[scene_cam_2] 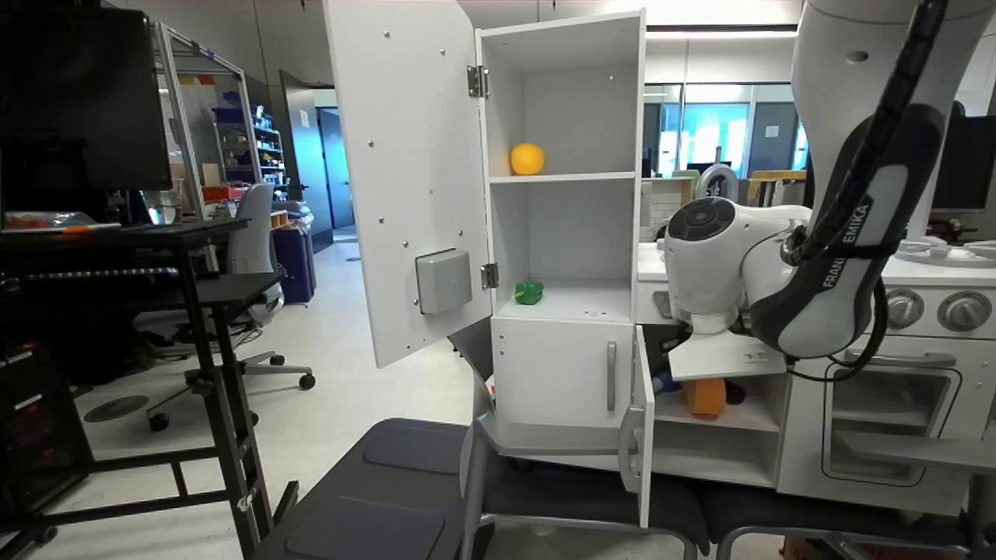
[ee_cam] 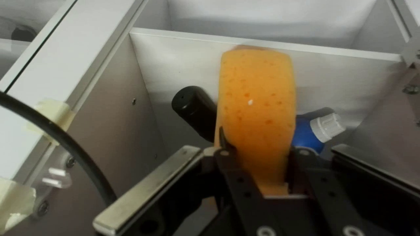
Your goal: Put the orange and the green sponges in the bottom cabinet and close it
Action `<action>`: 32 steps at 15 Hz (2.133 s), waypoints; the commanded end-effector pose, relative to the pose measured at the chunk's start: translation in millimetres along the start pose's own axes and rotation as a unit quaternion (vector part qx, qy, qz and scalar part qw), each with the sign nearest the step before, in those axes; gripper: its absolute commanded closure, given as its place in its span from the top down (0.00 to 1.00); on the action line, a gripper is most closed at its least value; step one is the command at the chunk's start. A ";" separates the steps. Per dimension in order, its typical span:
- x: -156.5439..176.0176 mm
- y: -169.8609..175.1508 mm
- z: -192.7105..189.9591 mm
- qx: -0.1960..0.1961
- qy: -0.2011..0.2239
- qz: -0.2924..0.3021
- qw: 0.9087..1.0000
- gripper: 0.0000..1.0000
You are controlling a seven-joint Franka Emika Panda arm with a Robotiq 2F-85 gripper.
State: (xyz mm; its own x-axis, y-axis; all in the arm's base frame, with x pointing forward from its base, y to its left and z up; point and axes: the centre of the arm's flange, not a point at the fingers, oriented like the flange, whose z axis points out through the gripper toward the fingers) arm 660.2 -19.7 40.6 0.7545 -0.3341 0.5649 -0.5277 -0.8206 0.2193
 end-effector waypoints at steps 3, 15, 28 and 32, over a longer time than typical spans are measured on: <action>6.4 -0.2 -1.7 0.010 0.009 0.011 1.000 0.79; 1.2 16.1 -71.3 0.056 0.014 0.000 0.998 1.00; 66.0 102.9 -199.3 0.129 -0.103 -0.107 0.981 1.00; 129.7 121.2 -225.7 0.145 -0.131 -0.082 0.977 1.00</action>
State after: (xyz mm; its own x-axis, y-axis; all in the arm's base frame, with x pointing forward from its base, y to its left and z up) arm 572.7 -36.4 257.7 0.9049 -0.2401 0.3515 -0.2800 -0.9577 0.0666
